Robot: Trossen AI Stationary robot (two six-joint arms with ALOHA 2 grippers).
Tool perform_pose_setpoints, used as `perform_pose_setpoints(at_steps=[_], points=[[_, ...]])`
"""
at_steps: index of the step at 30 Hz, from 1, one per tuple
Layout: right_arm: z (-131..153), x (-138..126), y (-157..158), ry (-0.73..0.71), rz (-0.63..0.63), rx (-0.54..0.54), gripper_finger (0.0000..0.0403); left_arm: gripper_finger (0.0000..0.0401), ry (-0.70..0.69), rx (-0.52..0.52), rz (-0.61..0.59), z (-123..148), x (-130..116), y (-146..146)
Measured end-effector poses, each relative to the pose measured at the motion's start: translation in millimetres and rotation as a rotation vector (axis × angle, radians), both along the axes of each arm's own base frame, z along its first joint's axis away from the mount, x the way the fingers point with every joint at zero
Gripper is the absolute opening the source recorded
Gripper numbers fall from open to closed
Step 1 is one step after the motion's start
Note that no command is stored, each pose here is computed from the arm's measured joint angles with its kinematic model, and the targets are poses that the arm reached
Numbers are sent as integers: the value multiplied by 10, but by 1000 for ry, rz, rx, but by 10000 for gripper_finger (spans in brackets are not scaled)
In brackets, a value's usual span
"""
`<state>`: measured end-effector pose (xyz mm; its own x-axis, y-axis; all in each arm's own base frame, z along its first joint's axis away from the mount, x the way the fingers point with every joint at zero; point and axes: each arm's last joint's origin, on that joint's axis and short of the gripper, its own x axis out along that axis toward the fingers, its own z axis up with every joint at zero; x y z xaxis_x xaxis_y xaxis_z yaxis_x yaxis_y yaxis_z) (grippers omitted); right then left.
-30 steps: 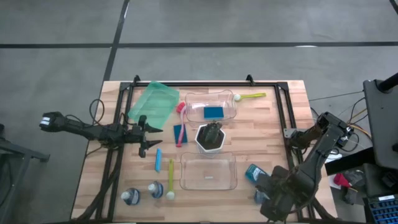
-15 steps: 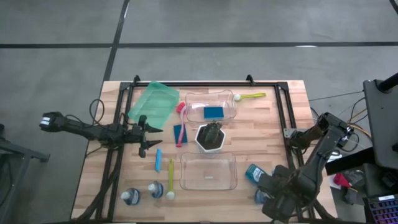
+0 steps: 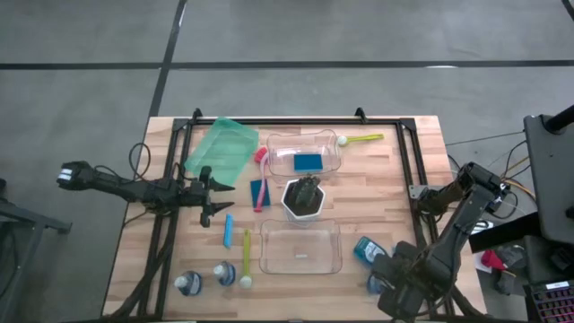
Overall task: Pick & Place Kitchen Sink Supplies
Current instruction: Put the blue dishwashing liquid bottle into the bottom transparent bin
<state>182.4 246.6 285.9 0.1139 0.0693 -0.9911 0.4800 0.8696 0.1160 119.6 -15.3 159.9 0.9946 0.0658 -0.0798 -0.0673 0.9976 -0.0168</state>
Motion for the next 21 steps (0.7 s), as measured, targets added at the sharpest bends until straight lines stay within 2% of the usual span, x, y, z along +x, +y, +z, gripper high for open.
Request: perform_pose_setpoints(at_steps=[10,21], points=[[-54,7,14,-1,0,16,242,218,0,0,0,0,0,0],[-52,16,20,-8,-9,24,200,218,0,0,0,0,0,0]])
